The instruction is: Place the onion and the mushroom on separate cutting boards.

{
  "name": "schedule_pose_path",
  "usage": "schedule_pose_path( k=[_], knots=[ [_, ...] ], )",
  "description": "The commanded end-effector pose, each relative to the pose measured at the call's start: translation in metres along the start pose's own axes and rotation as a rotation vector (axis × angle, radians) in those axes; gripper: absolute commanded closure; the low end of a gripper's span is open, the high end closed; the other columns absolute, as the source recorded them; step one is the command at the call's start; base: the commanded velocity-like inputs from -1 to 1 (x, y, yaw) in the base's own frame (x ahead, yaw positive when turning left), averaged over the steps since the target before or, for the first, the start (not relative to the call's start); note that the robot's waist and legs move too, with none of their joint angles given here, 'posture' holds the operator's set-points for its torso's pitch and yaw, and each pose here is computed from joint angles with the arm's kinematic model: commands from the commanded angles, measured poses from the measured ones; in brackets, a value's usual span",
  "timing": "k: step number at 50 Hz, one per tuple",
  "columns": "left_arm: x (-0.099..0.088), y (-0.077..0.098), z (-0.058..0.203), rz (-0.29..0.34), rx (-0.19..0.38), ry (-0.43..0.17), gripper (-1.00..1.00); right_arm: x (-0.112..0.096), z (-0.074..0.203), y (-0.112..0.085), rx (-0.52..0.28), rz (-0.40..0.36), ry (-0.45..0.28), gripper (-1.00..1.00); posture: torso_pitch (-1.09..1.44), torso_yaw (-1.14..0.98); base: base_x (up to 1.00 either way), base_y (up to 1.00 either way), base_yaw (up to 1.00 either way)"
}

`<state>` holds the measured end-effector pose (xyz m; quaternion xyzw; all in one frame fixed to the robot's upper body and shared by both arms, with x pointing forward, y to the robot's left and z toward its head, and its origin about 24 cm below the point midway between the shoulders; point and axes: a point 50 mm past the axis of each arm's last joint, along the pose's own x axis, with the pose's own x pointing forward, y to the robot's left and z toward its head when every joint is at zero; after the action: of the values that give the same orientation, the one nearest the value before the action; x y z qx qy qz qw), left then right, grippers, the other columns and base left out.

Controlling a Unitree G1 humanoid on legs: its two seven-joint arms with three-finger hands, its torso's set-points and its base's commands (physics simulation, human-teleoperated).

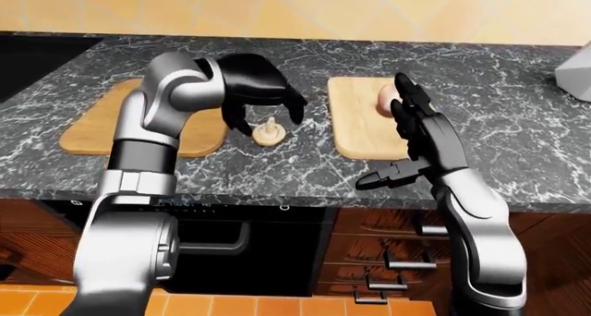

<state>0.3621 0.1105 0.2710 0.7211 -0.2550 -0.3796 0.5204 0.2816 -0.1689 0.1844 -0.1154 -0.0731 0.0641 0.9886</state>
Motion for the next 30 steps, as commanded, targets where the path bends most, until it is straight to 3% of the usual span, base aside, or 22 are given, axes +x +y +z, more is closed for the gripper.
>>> schedule_pose_path(
  k=[1, 17, 30],
  knots=[
    [-0.008, 0.022, 0.000, 0.078, 0.041, 0.011, -0.11, -0.001, 0.016, -0.002, -0.022, -0.015, -0.083, -1.00, 0.00, 0.00, 0.00, 0.00, 0.00],
    [0.005, 0.018, -0.006, 0.083, 0.018, 0.024, -0.03, -0.002, 0.011, -0.001, -0.020, -0.013, -0.073, -1.00, 0.00, 0.00, 0.00, 0.00, 0.00],
    [0.004, 0.006, -0.003, 0.047, 0.026, 0.011, -0.07, -0.004, 0.010, 0.000, -0.019, -0.011, -0.070, -1.00, 0.00, 0.00, 0.00, 0.00, 0.00]
  ],
)
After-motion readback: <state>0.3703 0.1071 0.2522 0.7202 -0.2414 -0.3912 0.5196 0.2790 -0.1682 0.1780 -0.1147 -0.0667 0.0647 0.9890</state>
